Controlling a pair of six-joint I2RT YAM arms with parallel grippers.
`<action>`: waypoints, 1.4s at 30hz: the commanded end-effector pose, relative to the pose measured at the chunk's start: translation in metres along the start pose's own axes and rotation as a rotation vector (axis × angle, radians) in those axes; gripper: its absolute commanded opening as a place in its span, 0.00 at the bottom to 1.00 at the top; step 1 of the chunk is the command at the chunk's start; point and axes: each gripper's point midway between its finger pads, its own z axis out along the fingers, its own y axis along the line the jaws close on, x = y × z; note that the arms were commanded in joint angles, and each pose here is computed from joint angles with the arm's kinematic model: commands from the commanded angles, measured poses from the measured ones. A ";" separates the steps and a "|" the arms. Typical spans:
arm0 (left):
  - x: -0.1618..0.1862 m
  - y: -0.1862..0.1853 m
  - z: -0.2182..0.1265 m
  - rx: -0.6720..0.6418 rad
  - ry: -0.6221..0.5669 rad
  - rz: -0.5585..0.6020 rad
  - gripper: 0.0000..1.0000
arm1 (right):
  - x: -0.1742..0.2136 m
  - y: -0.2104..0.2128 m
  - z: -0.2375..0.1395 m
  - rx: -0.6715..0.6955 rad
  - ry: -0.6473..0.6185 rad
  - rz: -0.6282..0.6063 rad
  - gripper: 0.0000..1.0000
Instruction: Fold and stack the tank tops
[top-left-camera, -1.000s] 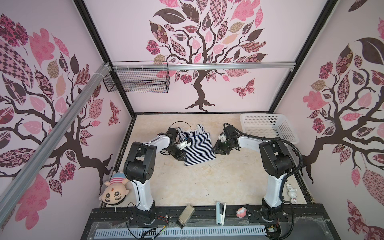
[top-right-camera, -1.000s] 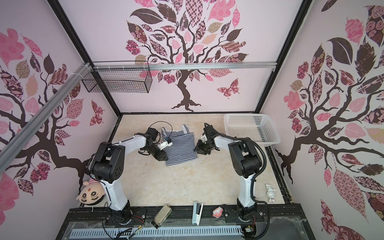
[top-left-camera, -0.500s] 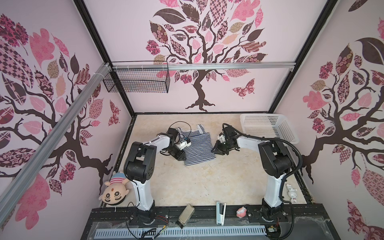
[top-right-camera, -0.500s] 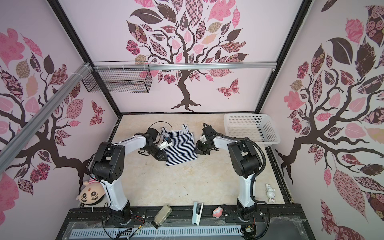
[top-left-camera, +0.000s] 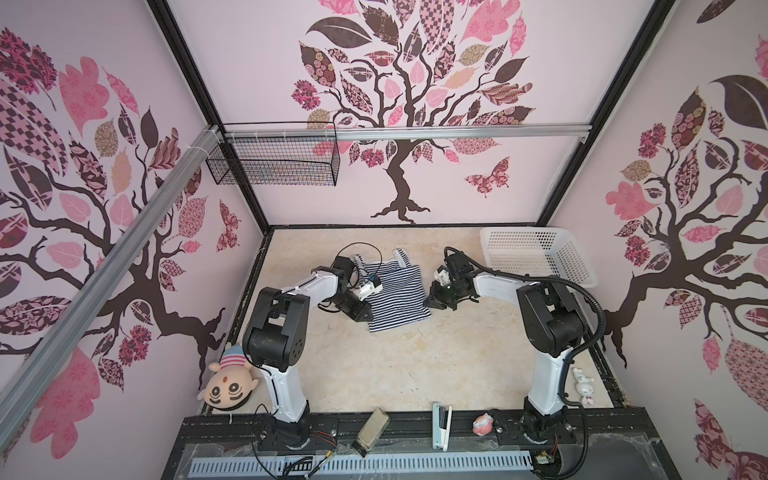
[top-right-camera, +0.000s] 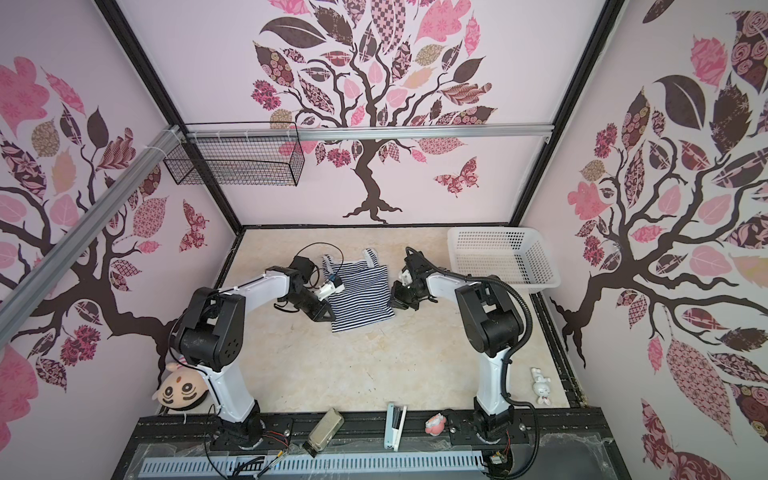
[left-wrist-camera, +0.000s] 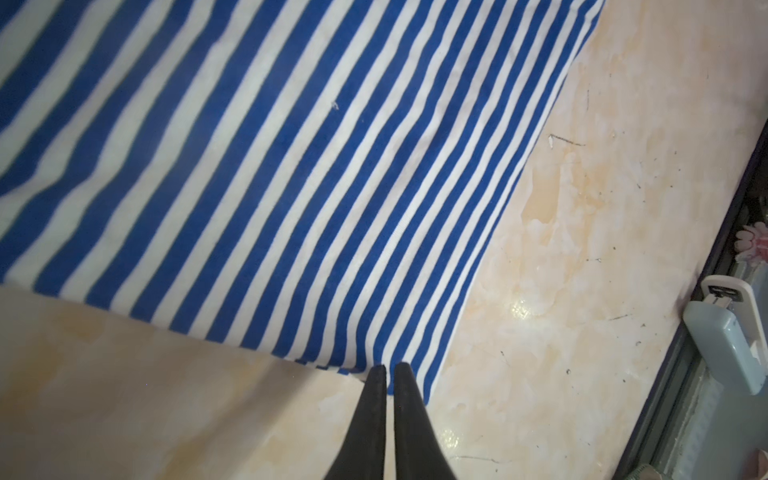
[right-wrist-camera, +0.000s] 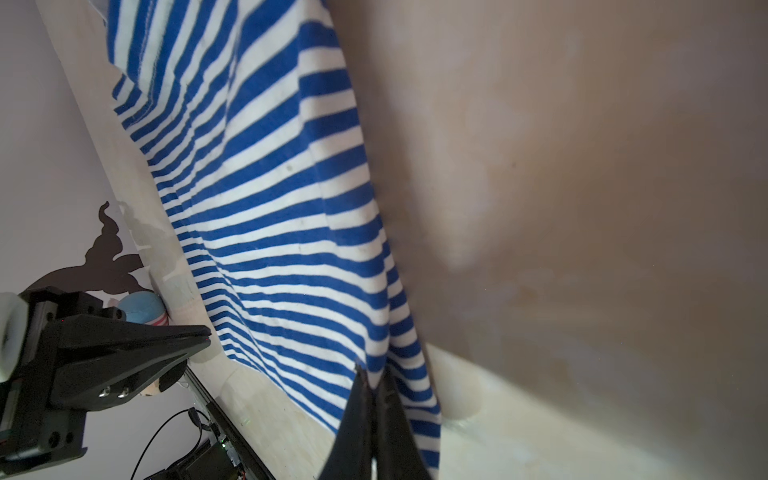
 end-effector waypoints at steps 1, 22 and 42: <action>0.004 -0.012 -0.008 0.032 -0.012 0.014 0.10 | 0.006 0.016 -0.016 -0.033 -0.012 -0.031 0.05; 0.007 -0.012 -0.009 0.027 -0.054 -0.024 0.36 | 0.021 0.006 -0.016 -0.033 0.006 -0.025 0.05; -0.014 0.018 0.001 -0.006 -0.076 -0.124 0.36 | 0.013 0.011 -0.013 -0.037 0.006 -0.028 0.06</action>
